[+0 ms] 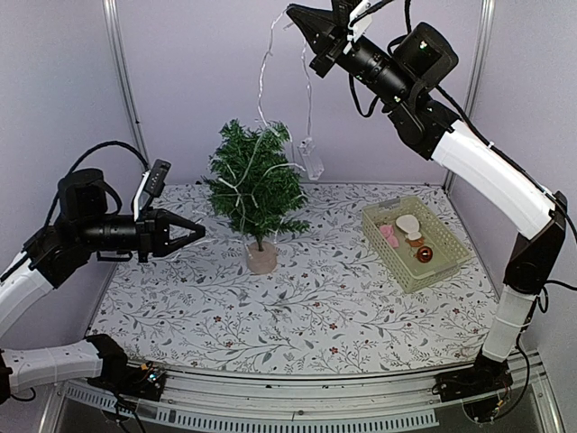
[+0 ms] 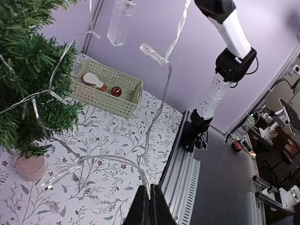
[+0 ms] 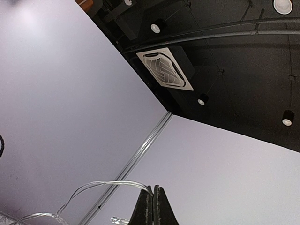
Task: Decorate the small christmas tree
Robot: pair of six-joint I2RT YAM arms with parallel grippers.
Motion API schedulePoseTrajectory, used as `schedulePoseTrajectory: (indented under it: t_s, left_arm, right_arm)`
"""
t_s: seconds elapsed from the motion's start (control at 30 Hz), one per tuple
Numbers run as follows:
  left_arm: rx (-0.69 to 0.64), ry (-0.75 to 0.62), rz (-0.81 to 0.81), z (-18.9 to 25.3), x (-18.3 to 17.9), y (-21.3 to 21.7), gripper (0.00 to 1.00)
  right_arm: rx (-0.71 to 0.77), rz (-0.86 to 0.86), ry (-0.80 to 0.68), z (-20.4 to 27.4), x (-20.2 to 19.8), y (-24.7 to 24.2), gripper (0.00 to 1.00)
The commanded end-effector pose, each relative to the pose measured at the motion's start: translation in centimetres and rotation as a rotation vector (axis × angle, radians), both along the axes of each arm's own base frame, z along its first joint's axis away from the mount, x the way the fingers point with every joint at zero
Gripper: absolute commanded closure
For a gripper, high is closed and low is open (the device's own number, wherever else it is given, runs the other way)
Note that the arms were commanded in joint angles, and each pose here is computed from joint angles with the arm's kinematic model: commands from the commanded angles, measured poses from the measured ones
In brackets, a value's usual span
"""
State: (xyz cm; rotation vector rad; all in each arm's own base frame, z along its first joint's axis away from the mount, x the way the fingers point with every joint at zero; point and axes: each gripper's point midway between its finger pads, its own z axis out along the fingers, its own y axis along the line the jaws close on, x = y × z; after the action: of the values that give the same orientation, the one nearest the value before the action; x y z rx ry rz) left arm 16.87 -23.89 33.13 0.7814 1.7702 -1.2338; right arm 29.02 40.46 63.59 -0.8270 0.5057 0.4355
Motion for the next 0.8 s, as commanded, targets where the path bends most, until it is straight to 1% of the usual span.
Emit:
schedulePoseTrajectory:
  t_s: [0.0, 0.07, 0.13, 0.2, 0.27, 0.37, 0.43, 0.6, 0.67, 0.77]
  left_arm:
    - [-0.025, -0.119, -0.043, 2.8, -1.4, -0.8, 1.00]
    - [-0.017, -0.115, -0.023, 3.1, -1.2, -1.1, 1.00]
    - [-0.003, -0.078, 0.008, 2.6, -0.7, -1.1, 1.00]
    - [0.008, -0.021, 0.072, 1.4, 0.0, -0.6, 1.00]
    - [0.002, 0.042, 0.173, 0.0, 0.9, 0.4, 1.00]
    - [-0.010, 0.147, 0.390, -2.4, 3.0, 2.9, 1.00]
    - [-0.027, 0.210, 0.505, -3.4, 4.2, 4.2, 1.00]
    - [-0.015, 0.420, 0.787, -7.3, 6.6, 8.0, 1.00]
    - [-0.044, 0.489, 0.894, -8.3, 7.7, 9.7, 1.00]
    - [-0.117, 0.574, 0.998, -8.9, 9.7, 11.3, 1.00]
  right_arm:
    - [0.043, -0.008, -0.037, 1.9, -1.1, -1.2, 1.00]
    - [0.043, -0.006, -0.036, 1.8, -1.1, -1.1, 1.00]
    - [0.043, -0.007, -0.037, 1.9, -1.1, -1.2, 1.00]
    - [0.044, -0.006, -0.038, 1.9, -1.1, -1.2, 1.00]
    - [0.045, -0.011, -0.040, 2.0, -1.2, -1.3, 1.00]
    - [0.043, -0.031, -0.036, 2.1, -1.0, -1.6, 1.00]
    - [0.046, -0.054, -0.040, 2.2, -0.8, -1.8, 1.00]
    - [0.071, -0.104, -0.059, 3.0, -0.6, -2.7, 1.00]
    - [0.089, -0.119, -0.066, 3.4, -0.4, -3.1, 1.00]
    - [0.115, -0.160, -0.067, 3.5, 0.8, -3.3, 1.00]
